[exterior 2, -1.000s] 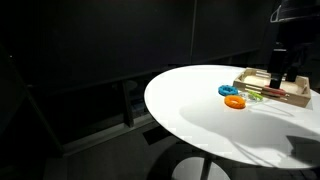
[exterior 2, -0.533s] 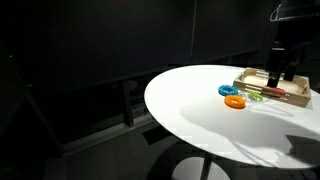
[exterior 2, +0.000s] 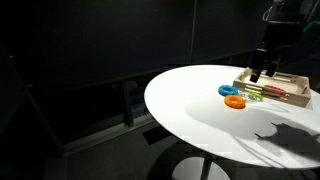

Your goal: Pick up the orange ring and place it in the wooden tray

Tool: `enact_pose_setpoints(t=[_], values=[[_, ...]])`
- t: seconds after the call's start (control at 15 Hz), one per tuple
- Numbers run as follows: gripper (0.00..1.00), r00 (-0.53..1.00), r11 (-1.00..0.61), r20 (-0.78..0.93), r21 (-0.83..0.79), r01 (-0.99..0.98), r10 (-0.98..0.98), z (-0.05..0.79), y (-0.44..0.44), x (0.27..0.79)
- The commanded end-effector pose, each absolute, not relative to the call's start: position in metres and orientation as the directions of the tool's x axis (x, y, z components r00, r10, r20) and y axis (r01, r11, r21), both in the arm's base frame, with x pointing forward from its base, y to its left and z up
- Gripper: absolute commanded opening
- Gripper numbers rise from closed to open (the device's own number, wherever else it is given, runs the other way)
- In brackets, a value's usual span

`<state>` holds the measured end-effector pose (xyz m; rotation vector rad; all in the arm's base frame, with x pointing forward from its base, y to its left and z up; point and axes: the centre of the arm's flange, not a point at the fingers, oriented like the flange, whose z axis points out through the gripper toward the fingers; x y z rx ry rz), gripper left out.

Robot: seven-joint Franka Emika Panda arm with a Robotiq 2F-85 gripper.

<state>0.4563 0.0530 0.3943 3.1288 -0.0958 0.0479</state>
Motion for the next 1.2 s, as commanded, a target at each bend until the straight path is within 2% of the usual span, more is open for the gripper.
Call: enact_pose_setpoints(t=[0.0, 1.13], values=[[1.0, 0.994, -0.996, 0.072, 0.036, -0.085, -0.082, 0.374, 0.039, 0.482], [1.0, 0.982, -0.987, 0.113, -0.068, -0.145, -0.152, 0.273, 0.014, 0.51]])
